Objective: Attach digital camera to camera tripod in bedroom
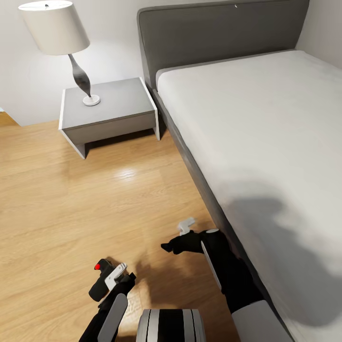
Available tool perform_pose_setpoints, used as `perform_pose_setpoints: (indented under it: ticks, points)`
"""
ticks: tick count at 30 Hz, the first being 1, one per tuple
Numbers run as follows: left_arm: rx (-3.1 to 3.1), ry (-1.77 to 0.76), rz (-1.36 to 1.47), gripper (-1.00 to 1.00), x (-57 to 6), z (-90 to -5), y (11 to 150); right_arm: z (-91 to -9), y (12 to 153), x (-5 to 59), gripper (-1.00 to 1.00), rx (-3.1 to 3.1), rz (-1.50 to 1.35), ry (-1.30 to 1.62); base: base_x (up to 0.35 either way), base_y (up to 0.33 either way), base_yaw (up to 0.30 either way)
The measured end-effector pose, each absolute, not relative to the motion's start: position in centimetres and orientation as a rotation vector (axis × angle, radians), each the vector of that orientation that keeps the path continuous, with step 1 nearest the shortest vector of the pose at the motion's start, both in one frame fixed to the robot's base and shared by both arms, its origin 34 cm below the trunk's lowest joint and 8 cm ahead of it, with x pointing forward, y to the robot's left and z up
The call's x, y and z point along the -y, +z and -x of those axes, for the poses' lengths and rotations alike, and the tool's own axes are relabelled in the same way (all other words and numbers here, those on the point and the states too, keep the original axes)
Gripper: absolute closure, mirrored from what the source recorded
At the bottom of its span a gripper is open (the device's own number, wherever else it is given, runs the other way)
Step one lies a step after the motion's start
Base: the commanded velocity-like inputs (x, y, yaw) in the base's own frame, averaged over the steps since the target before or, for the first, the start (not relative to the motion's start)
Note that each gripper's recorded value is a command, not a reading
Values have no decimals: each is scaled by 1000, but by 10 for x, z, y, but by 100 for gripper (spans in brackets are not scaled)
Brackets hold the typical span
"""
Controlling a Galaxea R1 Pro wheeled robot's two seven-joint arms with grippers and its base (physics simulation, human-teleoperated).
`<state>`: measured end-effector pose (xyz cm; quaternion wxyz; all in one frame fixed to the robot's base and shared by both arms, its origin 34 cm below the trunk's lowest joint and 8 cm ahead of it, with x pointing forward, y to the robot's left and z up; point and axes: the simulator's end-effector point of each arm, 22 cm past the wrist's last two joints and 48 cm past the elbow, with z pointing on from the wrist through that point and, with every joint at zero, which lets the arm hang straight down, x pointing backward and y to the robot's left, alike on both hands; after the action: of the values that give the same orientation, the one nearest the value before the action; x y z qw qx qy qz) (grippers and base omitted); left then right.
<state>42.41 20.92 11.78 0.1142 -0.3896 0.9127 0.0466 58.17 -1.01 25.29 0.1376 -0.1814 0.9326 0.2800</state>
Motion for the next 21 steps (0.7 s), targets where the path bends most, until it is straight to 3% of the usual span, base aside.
perform_pose_setpoints:
  ticks: [21]
  points:
    - [-2655,122,1141,-100,-209,-434,123,-579,268,-3,-100,-2683,566,848,0,0,0]
